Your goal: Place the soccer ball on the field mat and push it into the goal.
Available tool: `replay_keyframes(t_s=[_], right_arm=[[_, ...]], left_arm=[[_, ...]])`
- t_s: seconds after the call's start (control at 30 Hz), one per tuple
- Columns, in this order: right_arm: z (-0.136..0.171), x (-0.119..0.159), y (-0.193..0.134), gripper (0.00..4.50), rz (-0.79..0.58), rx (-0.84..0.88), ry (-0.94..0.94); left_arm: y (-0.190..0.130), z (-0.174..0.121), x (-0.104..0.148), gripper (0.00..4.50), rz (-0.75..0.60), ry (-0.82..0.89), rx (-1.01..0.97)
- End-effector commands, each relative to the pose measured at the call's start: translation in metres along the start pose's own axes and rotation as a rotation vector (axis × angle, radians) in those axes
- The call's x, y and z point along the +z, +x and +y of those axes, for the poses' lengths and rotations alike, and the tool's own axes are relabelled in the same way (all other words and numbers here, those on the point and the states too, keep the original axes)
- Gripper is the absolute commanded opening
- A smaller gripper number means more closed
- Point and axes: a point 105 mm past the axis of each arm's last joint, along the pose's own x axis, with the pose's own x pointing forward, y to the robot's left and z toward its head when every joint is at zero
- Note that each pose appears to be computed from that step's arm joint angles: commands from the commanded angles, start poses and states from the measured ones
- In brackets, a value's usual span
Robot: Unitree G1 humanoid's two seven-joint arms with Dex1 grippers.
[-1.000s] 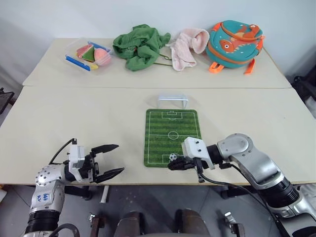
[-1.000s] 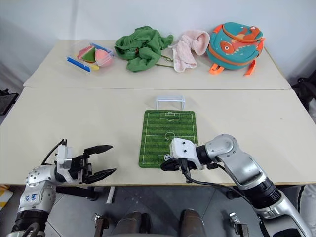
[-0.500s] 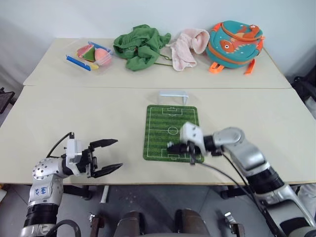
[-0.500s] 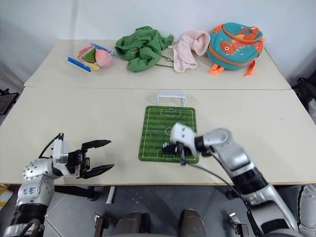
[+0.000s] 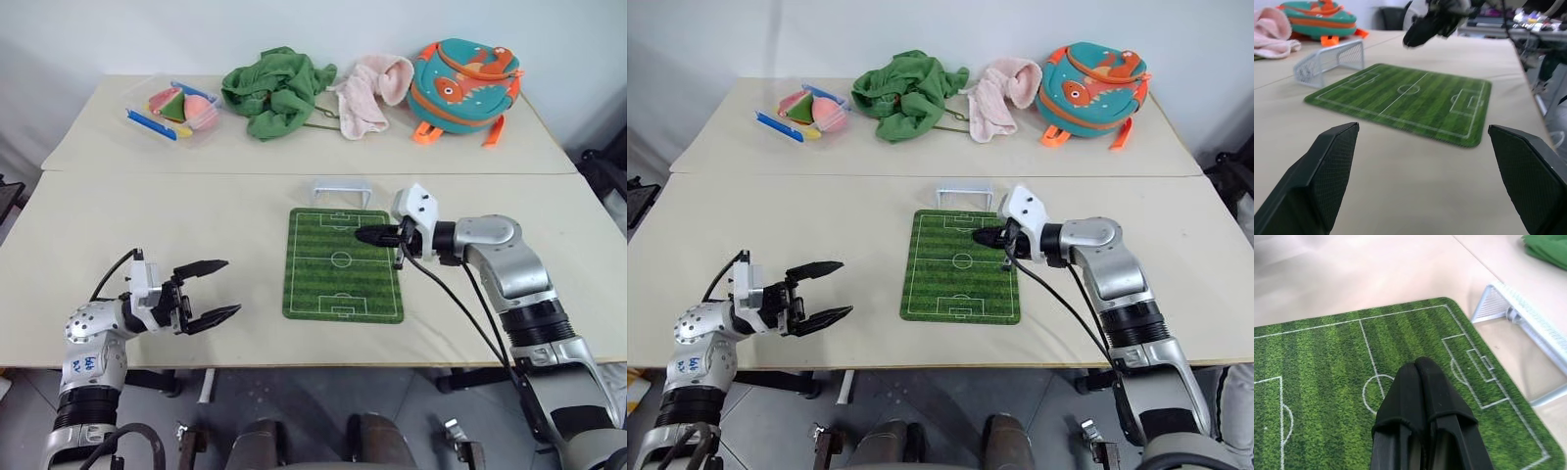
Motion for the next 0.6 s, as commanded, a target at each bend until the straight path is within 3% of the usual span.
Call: replay_keyframes(t_s=[0.03,0.07,0.17,0.27,0.53,0.6], right_arm=[[-0.005,0.004,-0.016,0.03,-0.026,-0.026,-0.006],[-0.005,0.005,-0.02,0.03,-0.036,-0.026,0.001],[-0.01,0.006,-0.033,0.65,-0.067,-0.049,0.025],[-0.023,-0.006,-0.063,1.64,-0.084,-0.113,0.06],[-0.016,-0.053,-0.12,4.32,-0.067,-0.129,0.142],[-0.016,-0.059,-0.129,4.47,-0.075,-0.148,0.161]], left_arm=[[0.0,0.006,0.006,4.5,-0.011,0.041,0.032],[0.0,0.008,0.007,4.5,-0.019,0.042,0.049],[0.001,0.017,0.012,4.5,-0.042,0.033,0.12],[-0.005,0.033,0.013,4.5,-0.026,0.024,0.238],[-0.009,0.048,0.019,4.5,-0.055,0.034,0.352],[-0.007,0.047,0.02,4.5,-0.053,0.043,0.342]])
